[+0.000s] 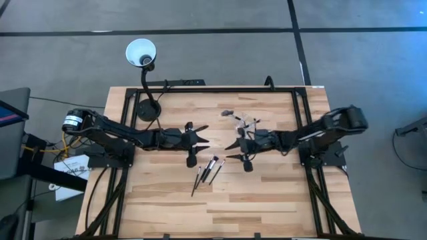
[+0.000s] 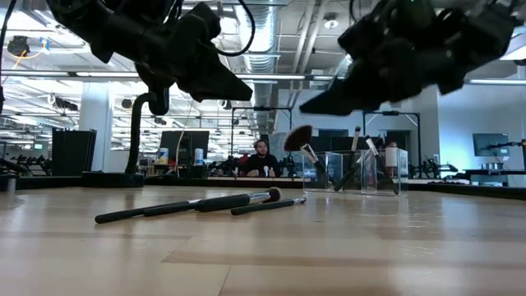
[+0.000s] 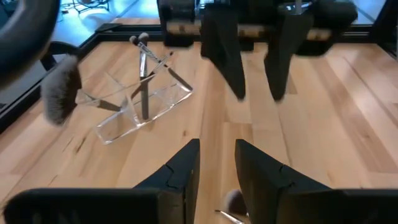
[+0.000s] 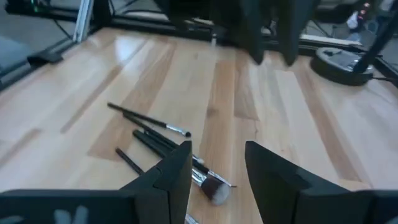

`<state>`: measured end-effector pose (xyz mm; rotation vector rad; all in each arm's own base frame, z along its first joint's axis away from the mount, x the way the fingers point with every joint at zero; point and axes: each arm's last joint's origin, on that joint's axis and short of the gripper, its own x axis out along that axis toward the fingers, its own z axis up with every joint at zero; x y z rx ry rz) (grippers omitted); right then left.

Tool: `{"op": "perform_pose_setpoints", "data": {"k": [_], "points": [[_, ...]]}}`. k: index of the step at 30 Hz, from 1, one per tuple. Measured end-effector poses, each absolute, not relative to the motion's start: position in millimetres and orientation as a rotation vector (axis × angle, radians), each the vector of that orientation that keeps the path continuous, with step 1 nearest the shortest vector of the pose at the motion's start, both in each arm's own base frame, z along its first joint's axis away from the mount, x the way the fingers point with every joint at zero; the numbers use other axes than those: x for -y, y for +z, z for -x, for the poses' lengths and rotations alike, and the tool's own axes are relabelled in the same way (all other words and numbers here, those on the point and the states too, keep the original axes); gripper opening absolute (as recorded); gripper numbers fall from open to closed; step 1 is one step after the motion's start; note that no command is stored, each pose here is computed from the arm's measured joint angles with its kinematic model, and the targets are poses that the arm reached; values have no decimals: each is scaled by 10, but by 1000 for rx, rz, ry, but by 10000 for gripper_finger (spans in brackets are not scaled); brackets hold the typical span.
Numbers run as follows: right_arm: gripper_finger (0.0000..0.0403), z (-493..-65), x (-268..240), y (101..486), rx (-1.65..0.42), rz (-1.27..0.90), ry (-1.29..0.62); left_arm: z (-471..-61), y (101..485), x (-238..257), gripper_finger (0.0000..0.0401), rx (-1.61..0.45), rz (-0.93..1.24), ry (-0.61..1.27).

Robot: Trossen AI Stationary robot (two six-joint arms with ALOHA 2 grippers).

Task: Sort items
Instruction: Put the eyeshadow brush into the left side of the transparent organizer

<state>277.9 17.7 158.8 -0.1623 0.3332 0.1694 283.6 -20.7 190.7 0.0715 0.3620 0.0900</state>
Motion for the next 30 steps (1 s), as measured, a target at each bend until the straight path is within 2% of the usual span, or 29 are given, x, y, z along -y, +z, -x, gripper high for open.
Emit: {"op": "perform_pose_setpoints", "data": {"k": [11,17,24,30], "points": [[133,-3302,-129,1074,-425,67,389,-2838,1907,180,99,-364,-74,99],[130,-3531,-171,938,-458,32,519,-2829,1879,157,99,-398,-107,99],[117,-3495,-170,894,-551,39,529,-2581,1507,140,99,-551,-98,100],[111,-3477,-167,850,-586,34,527,-2371,1325,124,99,-459,-11,121]]}}
